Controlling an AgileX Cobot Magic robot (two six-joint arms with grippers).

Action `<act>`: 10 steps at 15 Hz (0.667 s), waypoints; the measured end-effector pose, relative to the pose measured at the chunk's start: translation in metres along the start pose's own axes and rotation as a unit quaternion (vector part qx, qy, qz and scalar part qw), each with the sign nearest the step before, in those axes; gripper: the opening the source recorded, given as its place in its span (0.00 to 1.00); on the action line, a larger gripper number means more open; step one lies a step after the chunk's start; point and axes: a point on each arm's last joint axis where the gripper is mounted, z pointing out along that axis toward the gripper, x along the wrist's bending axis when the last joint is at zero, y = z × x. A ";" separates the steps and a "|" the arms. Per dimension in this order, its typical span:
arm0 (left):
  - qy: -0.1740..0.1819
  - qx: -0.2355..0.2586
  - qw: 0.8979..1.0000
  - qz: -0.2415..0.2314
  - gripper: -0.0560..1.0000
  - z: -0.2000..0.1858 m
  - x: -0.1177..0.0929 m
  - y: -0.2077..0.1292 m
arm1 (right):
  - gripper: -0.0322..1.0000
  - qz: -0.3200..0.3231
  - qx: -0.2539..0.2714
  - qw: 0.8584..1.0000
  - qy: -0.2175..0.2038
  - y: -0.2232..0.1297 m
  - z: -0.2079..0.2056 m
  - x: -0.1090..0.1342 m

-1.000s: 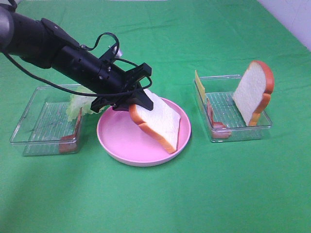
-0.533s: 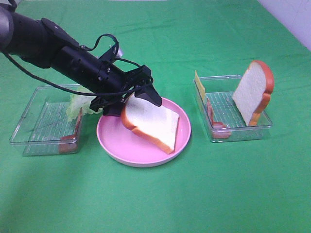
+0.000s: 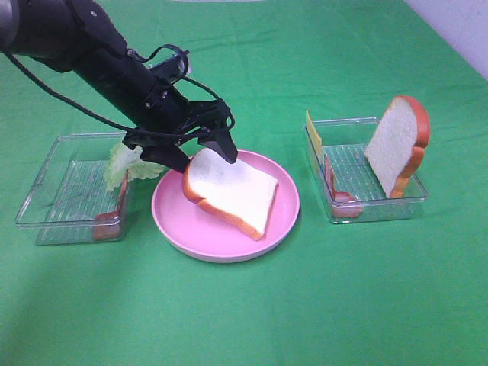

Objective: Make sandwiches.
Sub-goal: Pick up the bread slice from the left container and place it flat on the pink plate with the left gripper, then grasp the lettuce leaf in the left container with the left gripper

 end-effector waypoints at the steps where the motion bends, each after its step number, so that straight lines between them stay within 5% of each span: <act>1: 0.012 0.009 1.000 0.004 0.79 -0.004 -0.001 0.002 | 0.77 0.000 0.000 1.000 0.000 0.000 0.000 0.000; 6: 0.050 -0.018 0.998 0.034 0.79 -0.046 -0.022 0.030 | 0.77 0.000 0.000 1.000 0.000 0.000 0.000 0.000; 9: 0.118 -0.020 0.993 0.026 0.79 -0.074 -0.026 0.040 | 0.77 0.000 0.000 1.000 0.000 0.000 0.000 0.000; 10: 0.169 -0.005 0.985 0.020 0.79 -0.081 -0.019 0.039 | 0.77 0.000 0.000 1.000 0.000 0.000 0.000 0.000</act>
